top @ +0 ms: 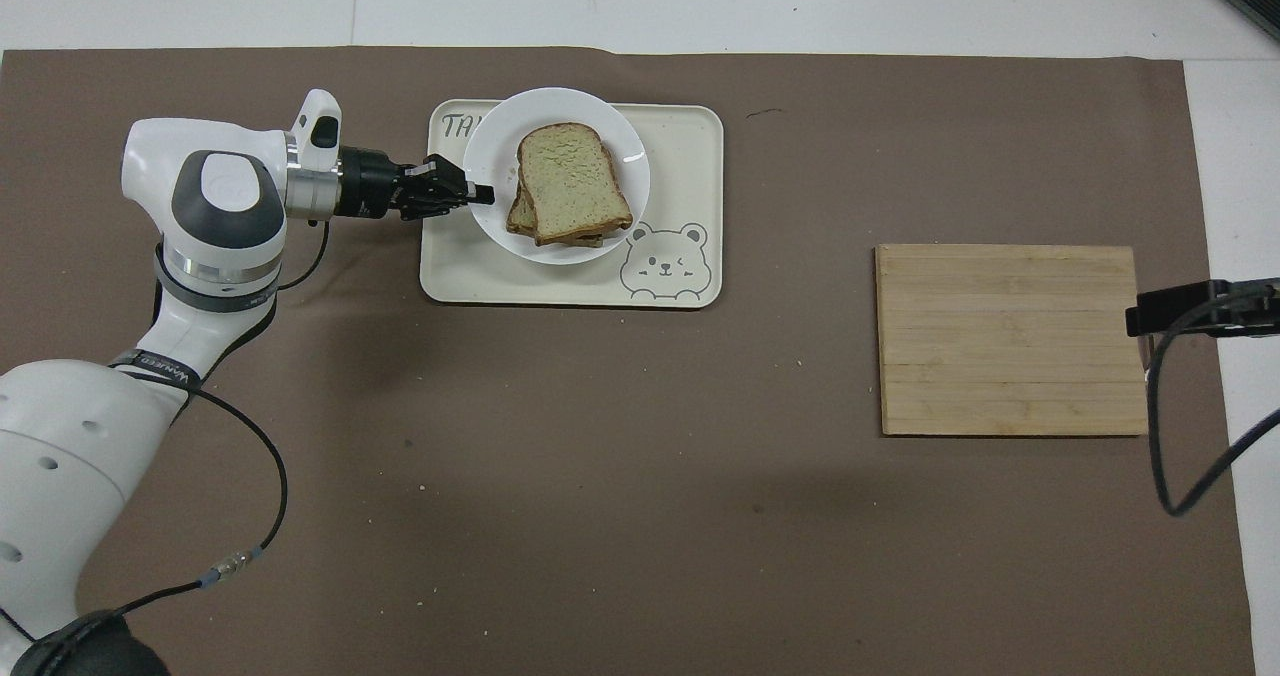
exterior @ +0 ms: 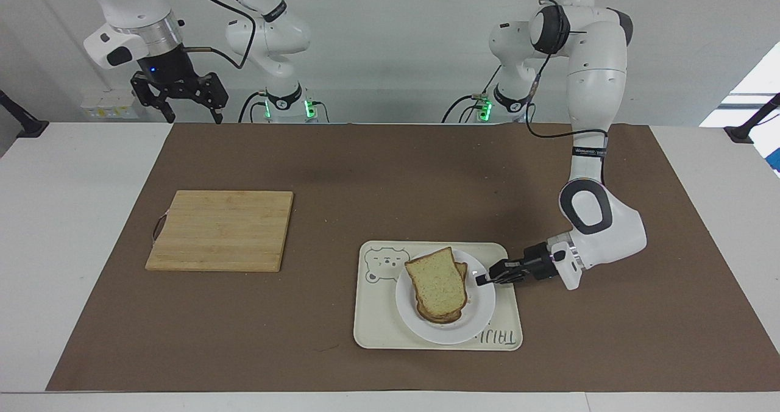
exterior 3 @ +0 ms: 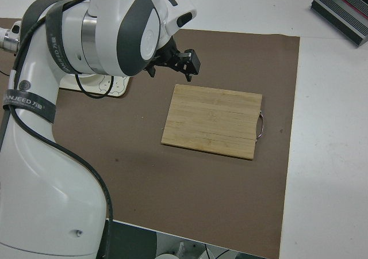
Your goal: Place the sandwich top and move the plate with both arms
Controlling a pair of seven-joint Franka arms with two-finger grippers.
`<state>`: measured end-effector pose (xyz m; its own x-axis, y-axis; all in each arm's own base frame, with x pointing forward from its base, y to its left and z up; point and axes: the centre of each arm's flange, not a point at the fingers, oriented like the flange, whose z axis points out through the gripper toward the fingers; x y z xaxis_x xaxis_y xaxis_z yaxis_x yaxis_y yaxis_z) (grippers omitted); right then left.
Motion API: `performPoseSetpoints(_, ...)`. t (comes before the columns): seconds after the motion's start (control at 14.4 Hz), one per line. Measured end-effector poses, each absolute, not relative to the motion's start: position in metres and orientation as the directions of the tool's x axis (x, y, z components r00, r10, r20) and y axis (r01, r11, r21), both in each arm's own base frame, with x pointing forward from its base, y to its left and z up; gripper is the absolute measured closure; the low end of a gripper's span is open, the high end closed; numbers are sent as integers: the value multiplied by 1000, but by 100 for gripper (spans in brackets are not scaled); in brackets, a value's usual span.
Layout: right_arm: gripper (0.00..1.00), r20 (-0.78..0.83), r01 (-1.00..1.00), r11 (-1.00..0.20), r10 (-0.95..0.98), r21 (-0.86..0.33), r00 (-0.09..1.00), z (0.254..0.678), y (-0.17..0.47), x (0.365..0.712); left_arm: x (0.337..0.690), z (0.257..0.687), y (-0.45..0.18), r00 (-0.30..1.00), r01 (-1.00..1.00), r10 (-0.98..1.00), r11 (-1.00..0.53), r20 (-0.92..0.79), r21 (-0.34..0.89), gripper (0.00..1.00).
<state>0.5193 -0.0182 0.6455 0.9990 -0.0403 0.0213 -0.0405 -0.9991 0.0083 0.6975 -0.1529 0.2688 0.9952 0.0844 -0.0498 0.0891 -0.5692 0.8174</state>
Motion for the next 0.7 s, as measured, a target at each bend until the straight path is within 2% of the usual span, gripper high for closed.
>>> performPoseSetpoints(0.28, 0, 23, -42, -999, -42, 8, 999, 646, -19, 519, 699, 268, -157, 993, 100, 107, -581, -46, 808, 56)
performPoseSetpoints(0.56, 0, 24, -42, -999, -42, 8, 999, 647, -19, 519, 708, 299, -126, 991, 91, 136, -625, -6, 775, 9)
performPoseSetpoints(0.63, 0, 24, -42, -999, -42, 8, 999, 647, -19, 519, 709, 317, -121, 989, 100, 147, -648, -5, 755, 1)
performPoseSetpoints(0.7, 0, 24, -42, -999, -41, 8, 999, 647, -19, 519, 708, 336, -119, 988, 110, 153, -684, -5, 721, 0)
